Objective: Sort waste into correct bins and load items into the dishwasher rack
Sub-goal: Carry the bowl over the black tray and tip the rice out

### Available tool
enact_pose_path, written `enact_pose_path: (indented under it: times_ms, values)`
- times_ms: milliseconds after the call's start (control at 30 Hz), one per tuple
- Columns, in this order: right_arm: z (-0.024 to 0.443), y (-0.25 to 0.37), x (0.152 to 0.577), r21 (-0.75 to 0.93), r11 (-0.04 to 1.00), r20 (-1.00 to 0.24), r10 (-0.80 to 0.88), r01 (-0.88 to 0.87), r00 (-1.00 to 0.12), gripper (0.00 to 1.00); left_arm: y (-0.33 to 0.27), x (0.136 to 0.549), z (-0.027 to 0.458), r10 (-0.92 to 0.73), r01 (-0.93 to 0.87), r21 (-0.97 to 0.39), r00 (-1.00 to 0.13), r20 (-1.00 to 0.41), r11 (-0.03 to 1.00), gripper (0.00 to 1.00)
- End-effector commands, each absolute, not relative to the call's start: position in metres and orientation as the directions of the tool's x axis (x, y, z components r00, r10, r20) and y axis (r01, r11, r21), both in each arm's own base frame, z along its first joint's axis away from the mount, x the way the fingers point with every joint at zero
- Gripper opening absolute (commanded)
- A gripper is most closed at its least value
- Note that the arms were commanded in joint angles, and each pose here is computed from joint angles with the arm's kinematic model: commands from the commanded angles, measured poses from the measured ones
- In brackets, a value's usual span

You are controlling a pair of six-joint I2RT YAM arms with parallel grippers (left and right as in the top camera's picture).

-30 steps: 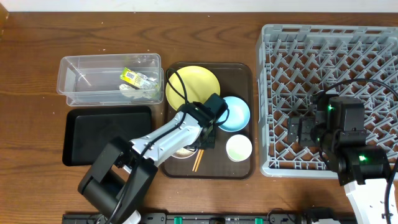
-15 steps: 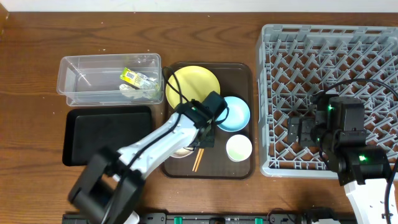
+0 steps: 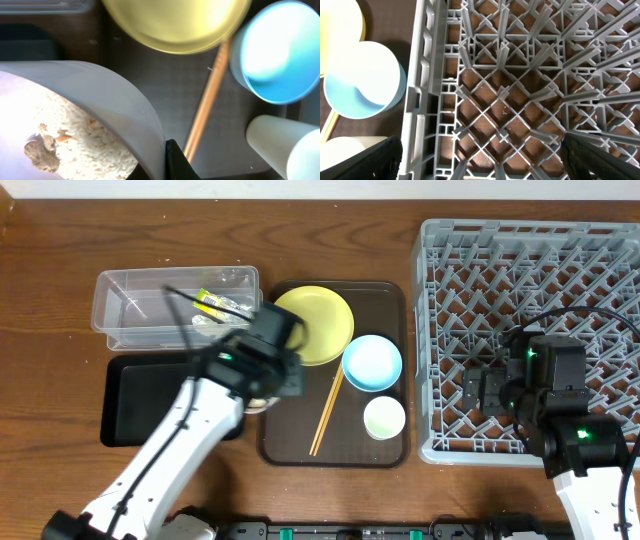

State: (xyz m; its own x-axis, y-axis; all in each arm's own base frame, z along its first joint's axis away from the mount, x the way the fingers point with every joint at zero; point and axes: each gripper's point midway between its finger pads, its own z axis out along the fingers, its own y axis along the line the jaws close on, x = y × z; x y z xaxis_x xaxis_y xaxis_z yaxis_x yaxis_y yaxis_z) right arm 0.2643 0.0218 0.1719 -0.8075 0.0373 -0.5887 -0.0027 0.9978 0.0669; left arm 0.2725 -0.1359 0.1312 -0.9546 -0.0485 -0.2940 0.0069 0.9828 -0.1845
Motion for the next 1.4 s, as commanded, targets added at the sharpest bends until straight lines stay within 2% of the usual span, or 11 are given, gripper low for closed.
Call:
enact_pose_path:
  times_ms: [0,267,400,567,700,900,1100,1367]
  values:
    - [0.18,0.019,0.267,0.066,0.998,-0.604,0.039,-0.001,-0.796,0.99,-0.115,0.28,0.139,-0.037,0.037,-0.254,-0.959,-0.281,0.967,0.06]
    - [0.179,0.019,0.266,0.066,0.998,-0.601,0.039,-0.001,-0.798,0.99,-0.081,0.285,0.136,-0.091,0.047,-0.524,-0.968,-0.235,0.85,0.06]
    - [0.179,0.019,0.266,0.066,0.998,-0.601,0.039,-0.001,-0.798,0.99,-0.061,0.29,0.131,-0.188,-0.027,-0.648,-0.965,-0.181,0.761,0.07]
    - [0.179,0.019,0.266,0.066,0.998,-0.599,0.039,0.0,-0.8,0.99,-0.048,0.303,0.137,-0.283,-0.049,-0.828,-0.95,-0.135,0.559,0.06]
    - [0.178,0.019,0.265,0.065,0.998,-0.595,0.039,0.0,-0.803,0.99,-0.034,0.312,0.142,-0.371,-0.095,-0.908,-0.926,-0.07,0.409,0.06]
    - [0.178,0.019,0.265,0.065,0.998,-0.595,0.039,0.0,-0.803,0.99,-0.016,0.316,0.145,-0.457,-0.17,-0.957,-0.888,0.045,0.235,0.06]
    - [0.178,0.019,0.265,0.065,0.998,-0.595,0.039,0.0,-0.802,0.99,-0.006,0.307,0.137,-0.494,-0.303,-0.943,-0.846,0.2,0.138,0.06]
    - [0.178,0.019,0.265,0.065,0.998,-0.595,0.039,0.0,-0.802,0.99,0.019,0.308,0.142,-0.565,-0.323,-0.944,-0.791,0.233,0.063,0.06]
